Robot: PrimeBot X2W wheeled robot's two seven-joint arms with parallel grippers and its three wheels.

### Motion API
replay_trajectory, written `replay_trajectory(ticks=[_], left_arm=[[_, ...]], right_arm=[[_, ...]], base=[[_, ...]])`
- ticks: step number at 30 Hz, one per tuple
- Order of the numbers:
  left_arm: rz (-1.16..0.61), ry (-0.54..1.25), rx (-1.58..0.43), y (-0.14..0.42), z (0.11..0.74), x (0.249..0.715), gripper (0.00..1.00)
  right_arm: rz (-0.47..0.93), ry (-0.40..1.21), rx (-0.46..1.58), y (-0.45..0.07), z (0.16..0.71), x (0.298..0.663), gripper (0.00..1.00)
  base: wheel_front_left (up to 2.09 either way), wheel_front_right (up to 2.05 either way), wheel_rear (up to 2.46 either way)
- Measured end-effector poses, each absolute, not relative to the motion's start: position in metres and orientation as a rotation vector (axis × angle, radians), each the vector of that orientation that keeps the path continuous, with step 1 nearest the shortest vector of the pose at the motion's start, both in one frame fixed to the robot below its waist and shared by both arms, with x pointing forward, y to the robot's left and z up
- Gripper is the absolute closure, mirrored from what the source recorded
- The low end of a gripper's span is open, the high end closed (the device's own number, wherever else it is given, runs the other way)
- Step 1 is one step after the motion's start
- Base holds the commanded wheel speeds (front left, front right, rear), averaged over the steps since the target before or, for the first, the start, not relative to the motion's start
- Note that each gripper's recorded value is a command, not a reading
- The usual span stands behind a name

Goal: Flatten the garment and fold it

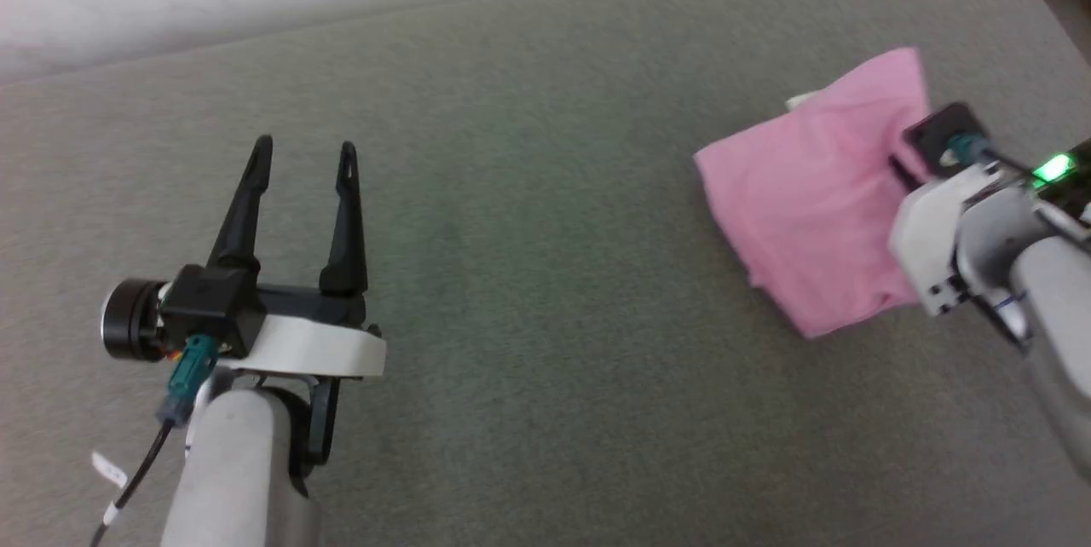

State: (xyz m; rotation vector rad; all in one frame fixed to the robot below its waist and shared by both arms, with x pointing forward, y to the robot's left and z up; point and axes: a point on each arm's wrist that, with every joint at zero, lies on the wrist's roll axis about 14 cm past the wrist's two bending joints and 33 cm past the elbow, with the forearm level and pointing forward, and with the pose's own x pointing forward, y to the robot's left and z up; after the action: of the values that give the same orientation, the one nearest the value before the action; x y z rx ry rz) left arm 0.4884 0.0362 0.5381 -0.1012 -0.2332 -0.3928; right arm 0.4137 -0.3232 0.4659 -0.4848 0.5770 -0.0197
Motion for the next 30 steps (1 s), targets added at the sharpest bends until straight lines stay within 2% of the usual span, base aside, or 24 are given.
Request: replay_trajectory(ticks=[13,19,25,26,27,28,30], left_arm=[[-0.54,-0.161,-0.102,-0.019,0.479,0.533,0.0],[-0.528,-0.106,-0.09,-0.011,0.448,0.544,0.0],[-0.503,-0.07,-0.071,0.004,0.432,0.545,0.0],[-0.499,-0.069,-0.068,0.007,0.431,0.545,0.0],[-0.494,-0.068,-0.065,0.009,0.431,0.545,0.0],[-0.491,-0.068,-0.062,0.011,0.432,0.545,0.0],[-0.483,-0.069,-0.058,0.014,0.433,0.544,0.0]], right_arm=[[-0.426,0.673,-0.508,-0.485,0.464,0.38,1.0],[-0.523,0.699,-0.516,-0.514,0.453,0.381,1.0],[-0.533,0.666,-0.52,-0.515,0.444,0.401,1.0],[-0.536,0.665,-0.516,-0.515,0.442,0.403,0.87],[-0.543,0.666,-0.51,-0.515,0.441,0.403,0.55],[-0.55,0.671,-0.506,-0.516,0.439,0.403,0.0],[-0.566,0.681,-0.493,-0.517,0.437,0.4,0.0]], base=[[0.0,0.0,0.0],[0.0,0.0,0.0],[0.0,0.0,0.0],[0.0,0.0,0.0],[0.0,0.0,0.0],[0.0,0.0,0.0],[0.0,0.0,0.0]])
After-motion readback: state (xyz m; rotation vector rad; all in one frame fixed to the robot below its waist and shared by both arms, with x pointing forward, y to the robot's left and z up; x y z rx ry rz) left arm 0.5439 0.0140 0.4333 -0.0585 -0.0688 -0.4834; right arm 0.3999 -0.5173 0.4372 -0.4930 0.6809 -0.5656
